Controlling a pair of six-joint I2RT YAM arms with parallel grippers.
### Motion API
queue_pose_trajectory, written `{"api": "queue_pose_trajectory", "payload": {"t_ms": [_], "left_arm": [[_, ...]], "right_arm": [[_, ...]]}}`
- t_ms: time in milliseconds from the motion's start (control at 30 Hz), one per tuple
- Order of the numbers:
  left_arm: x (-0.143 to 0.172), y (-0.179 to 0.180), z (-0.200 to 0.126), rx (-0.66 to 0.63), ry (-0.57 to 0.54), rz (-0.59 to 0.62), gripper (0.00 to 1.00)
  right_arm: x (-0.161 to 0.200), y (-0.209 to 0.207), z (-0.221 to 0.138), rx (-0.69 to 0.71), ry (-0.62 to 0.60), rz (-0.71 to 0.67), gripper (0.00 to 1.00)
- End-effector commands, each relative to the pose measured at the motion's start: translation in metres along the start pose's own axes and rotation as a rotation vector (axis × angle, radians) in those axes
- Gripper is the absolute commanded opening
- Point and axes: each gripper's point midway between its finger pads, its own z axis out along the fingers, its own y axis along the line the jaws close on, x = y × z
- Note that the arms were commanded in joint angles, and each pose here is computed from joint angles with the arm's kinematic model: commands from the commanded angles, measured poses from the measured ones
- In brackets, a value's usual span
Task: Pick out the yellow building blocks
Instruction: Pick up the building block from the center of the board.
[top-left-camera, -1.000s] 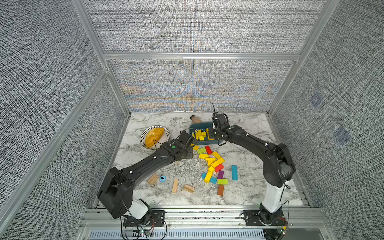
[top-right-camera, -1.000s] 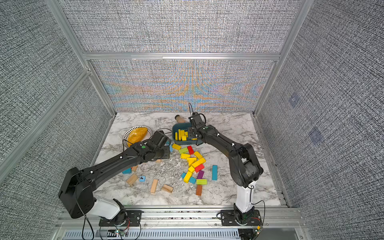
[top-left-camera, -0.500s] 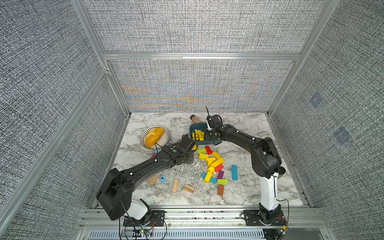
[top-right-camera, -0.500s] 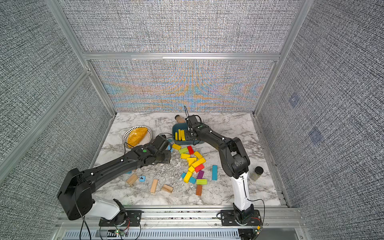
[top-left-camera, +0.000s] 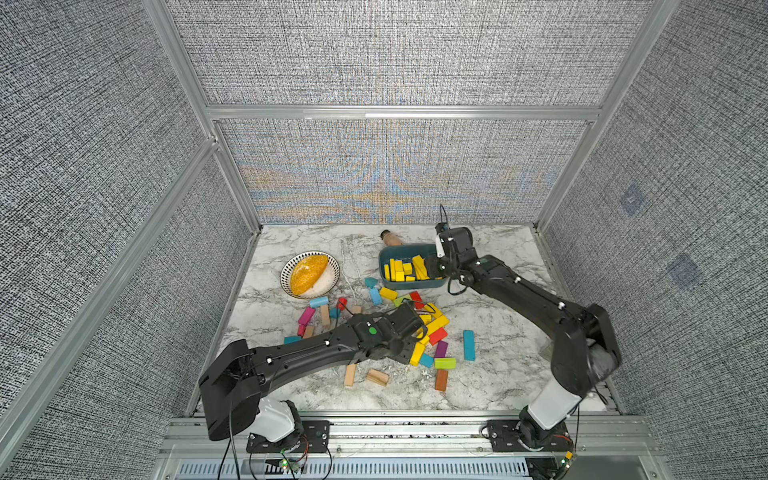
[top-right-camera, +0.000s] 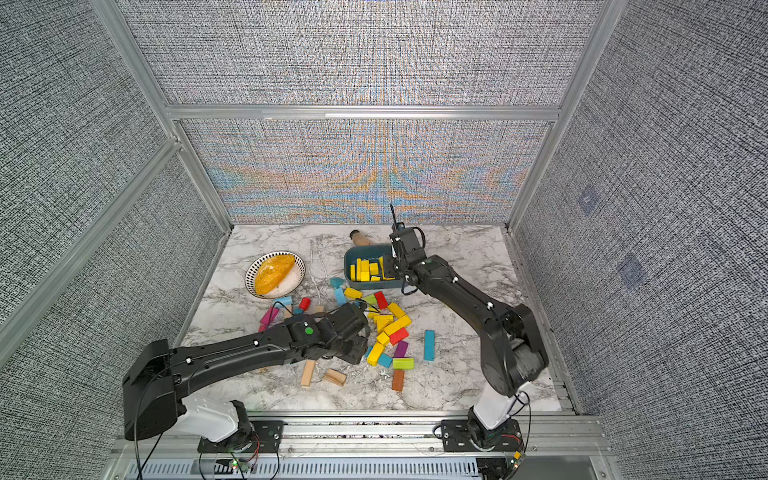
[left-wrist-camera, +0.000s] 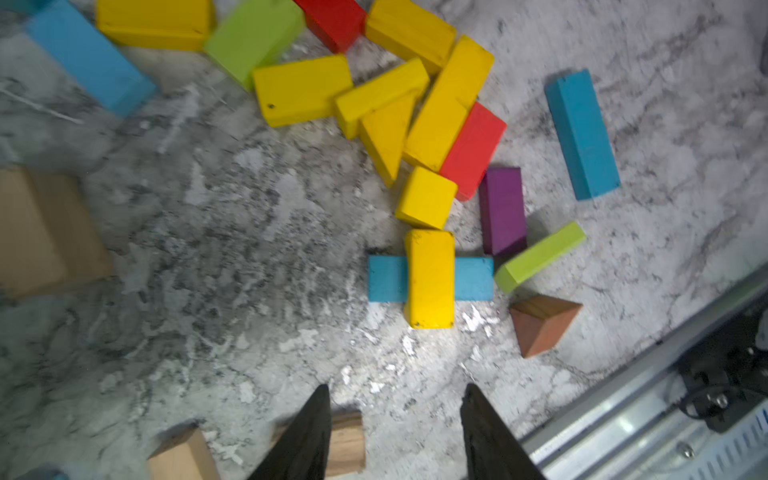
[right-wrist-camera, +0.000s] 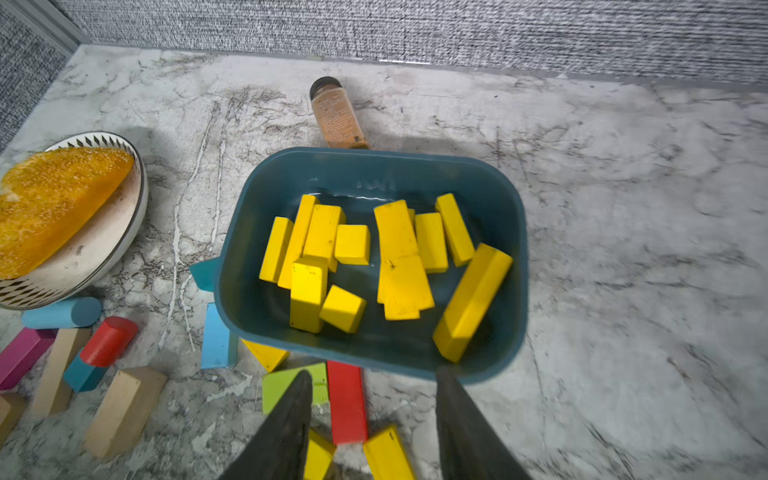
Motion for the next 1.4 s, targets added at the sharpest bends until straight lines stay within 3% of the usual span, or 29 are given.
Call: {"api": "queue_pose_trajectory", "payload": {"t_ms": [0, 267, 500, 867, 1233, 1367], "left_arm": [[0.013, -0.016, 0.004, 0.022, 0.087, 0.040, 0.53], [0.014, -0.017, 0.024, -0.081, 0.173, 0.084, 0.55], [0.005, -0.015, 0.040, -0.153, 0.203, 0.096, 0.56], [-0.010, -0.010, 0.065, -0.141, 0.215, 0.089, 0.51], [0.001, -0.016, 0.084, -0.076, 0.276, 0.079, 0.48], [0.001, -0.014, 0.085, -0.082, 0.275, 0.075, 0.42]], "right_arm": [[0.009, -0.026, -0.025, 0.090, -0.072, 0.042, 0.49], [0.058, -0.060, -0.074, 0.155, -0.093, 0.114, 0.50], [0.093, -0.075, -0.081, 0.191, -0.058, 0.144, 0.49], [0.100, -0.078, -0.083, 0.202, -0.046, 0.145, 0.49], [0.100, -0.079, -0.082, 0.203, -0.050, 0.156, 0.49], [0.100, -0.078, -0.081, 0.203, -0.046, 0.153, 0.49]]}}
